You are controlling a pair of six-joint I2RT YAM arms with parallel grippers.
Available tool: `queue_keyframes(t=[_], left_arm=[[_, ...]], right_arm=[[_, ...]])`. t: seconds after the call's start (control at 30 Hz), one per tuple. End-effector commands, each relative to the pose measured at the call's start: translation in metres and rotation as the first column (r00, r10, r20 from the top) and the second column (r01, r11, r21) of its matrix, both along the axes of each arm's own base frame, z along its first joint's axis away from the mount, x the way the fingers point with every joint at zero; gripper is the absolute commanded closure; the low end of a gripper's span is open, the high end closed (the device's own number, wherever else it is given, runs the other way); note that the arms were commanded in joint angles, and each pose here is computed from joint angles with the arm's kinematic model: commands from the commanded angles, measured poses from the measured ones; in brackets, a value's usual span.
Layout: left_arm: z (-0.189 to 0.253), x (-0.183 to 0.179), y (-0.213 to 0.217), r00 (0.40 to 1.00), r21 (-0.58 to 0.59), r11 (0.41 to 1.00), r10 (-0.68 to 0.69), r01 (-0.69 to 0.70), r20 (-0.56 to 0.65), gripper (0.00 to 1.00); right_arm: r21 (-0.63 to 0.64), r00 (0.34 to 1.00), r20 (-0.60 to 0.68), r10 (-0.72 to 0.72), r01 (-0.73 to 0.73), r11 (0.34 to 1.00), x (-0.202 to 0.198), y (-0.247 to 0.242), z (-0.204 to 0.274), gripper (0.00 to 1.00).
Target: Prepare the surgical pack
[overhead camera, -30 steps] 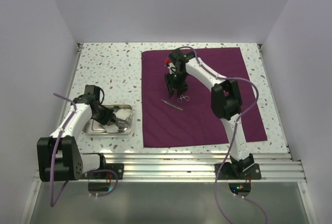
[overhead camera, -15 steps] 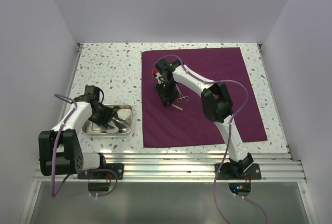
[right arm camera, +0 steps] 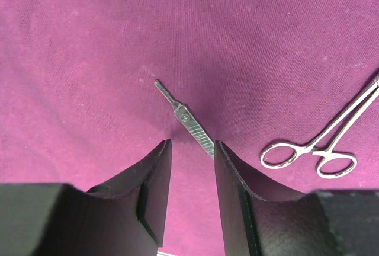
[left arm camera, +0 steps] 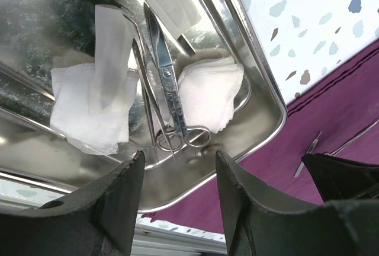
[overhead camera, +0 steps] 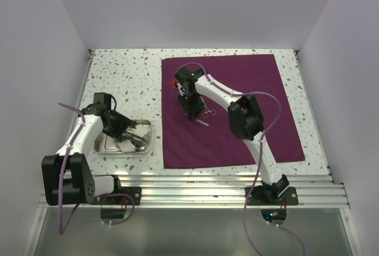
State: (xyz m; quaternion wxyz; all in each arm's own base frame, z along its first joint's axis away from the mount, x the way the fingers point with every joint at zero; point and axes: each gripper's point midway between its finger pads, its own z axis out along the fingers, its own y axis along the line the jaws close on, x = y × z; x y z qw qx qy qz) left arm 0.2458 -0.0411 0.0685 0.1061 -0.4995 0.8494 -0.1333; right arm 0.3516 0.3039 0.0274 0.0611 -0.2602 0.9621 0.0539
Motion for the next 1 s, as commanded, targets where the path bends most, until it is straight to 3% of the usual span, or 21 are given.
queue_keyframes(t=[0.0, 0.63, 0.97], left_arm=[[0.014, 0.009, 0.001, 0.998, 0.005, 1.000, -0.025, 0.025, 0.057, 0.45], [0.043, 0.032, -0.011, 0.969, -0.026, 0.990, -0.131, 0.140, 0.209, 0.45], [0.060, 0.047, -0.014, 0.941, -0.007, 0.979, -0.193, 0.203, 0.279, 0.45]], right_arm=[[-0.024, 0.999, 0.039, 0.017, -0.016, 1.000, 0.004, -0.005, 0.013, 0.62], [-0.056, 0.999, -0.026, 0.024, -0.025, 0.998, -0.002, -0.006, -0.024, 0.69], [-0.078, 1.000, -0.001, 0.029, -0.029, 0.997, 0.002, -0.012, -0.016, 0.86]])
